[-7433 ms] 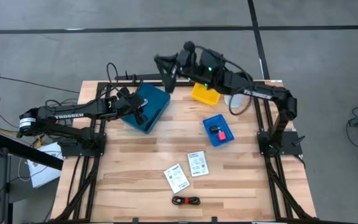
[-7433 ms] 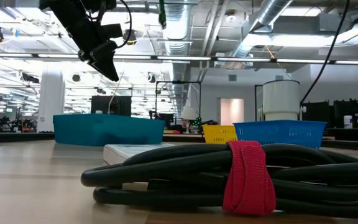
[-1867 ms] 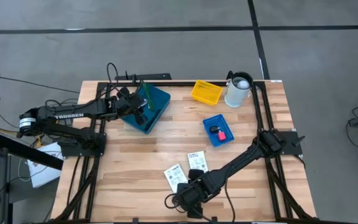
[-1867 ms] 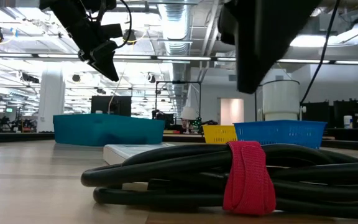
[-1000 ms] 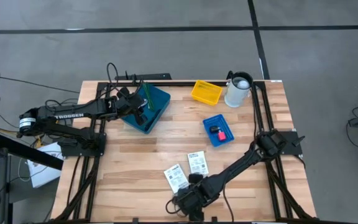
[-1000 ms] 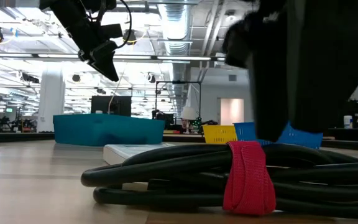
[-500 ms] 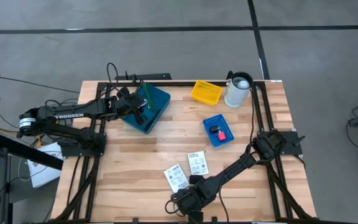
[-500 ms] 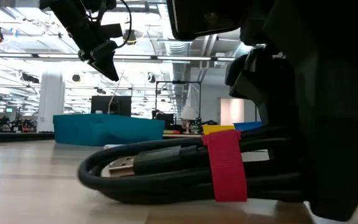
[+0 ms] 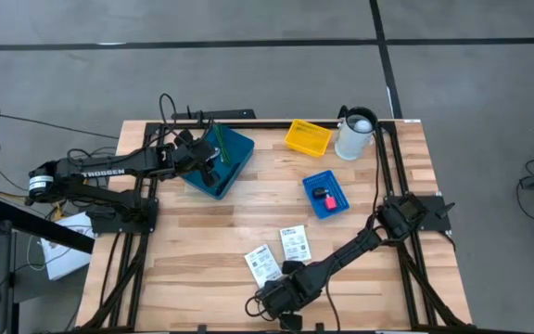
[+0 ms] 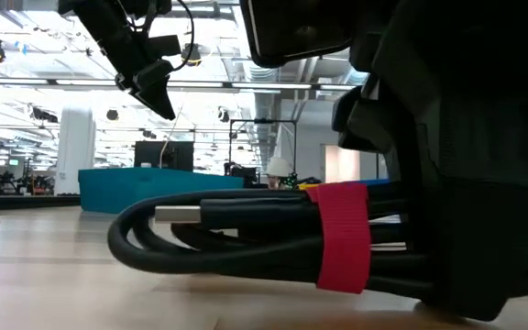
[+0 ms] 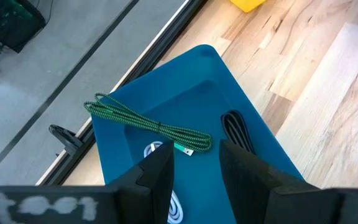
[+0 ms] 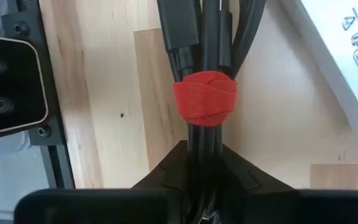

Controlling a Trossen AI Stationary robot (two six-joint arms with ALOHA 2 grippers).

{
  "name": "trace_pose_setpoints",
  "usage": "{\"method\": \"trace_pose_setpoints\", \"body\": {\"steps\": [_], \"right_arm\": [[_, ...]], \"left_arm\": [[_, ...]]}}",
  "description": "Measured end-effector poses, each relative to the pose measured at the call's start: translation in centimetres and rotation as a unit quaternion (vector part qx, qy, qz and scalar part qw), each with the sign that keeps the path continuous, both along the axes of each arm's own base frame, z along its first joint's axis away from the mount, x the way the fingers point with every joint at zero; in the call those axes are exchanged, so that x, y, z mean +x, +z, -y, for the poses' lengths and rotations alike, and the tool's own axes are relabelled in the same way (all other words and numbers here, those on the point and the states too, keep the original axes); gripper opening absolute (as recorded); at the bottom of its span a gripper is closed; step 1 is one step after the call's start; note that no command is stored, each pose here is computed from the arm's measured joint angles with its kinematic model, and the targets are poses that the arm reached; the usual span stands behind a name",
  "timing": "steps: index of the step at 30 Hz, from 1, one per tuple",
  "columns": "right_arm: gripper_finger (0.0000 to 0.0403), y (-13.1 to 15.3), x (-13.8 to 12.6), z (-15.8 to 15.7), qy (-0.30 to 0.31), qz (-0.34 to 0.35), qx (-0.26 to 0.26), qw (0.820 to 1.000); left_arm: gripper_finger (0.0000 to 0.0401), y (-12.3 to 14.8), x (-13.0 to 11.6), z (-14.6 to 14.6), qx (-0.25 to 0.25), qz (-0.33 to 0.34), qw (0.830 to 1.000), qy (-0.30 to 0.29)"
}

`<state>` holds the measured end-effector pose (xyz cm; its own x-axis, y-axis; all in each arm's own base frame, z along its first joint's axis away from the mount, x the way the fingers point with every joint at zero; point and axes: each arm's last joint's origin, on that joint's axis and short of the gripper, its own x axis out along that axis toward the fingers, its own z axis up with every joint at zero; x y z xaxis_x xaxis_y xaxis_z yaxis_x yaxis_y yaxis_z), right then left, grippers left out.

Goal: Pick and place items into bin
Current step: Put the black charger cable into the dark blue bin

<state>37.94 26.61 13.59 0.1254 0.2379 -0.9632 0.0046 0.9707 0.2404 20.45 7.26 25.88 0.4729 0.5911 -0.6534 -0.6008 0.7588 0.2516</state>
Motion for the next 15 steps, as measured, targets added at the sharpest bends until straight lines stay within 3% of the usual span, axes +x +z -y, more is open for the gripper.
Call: {"method": "trace_pose_setpoints", "body": {"steps": [9,15], "right_arm": [[0.0037,2.4,-0.4,-1.2,0.014,0.001,0.026,1.000],[0.0037,6.4,0.1,-1.4,0.025,0.062,-0.018,0.998]], "left_arm": [[0.0119,0.0,0.0,0.0,0.000,0.000,1.000,0.000],[0.0119,0.0,0.0,0.0,0.000,0.000,1.000,0.000]]}}
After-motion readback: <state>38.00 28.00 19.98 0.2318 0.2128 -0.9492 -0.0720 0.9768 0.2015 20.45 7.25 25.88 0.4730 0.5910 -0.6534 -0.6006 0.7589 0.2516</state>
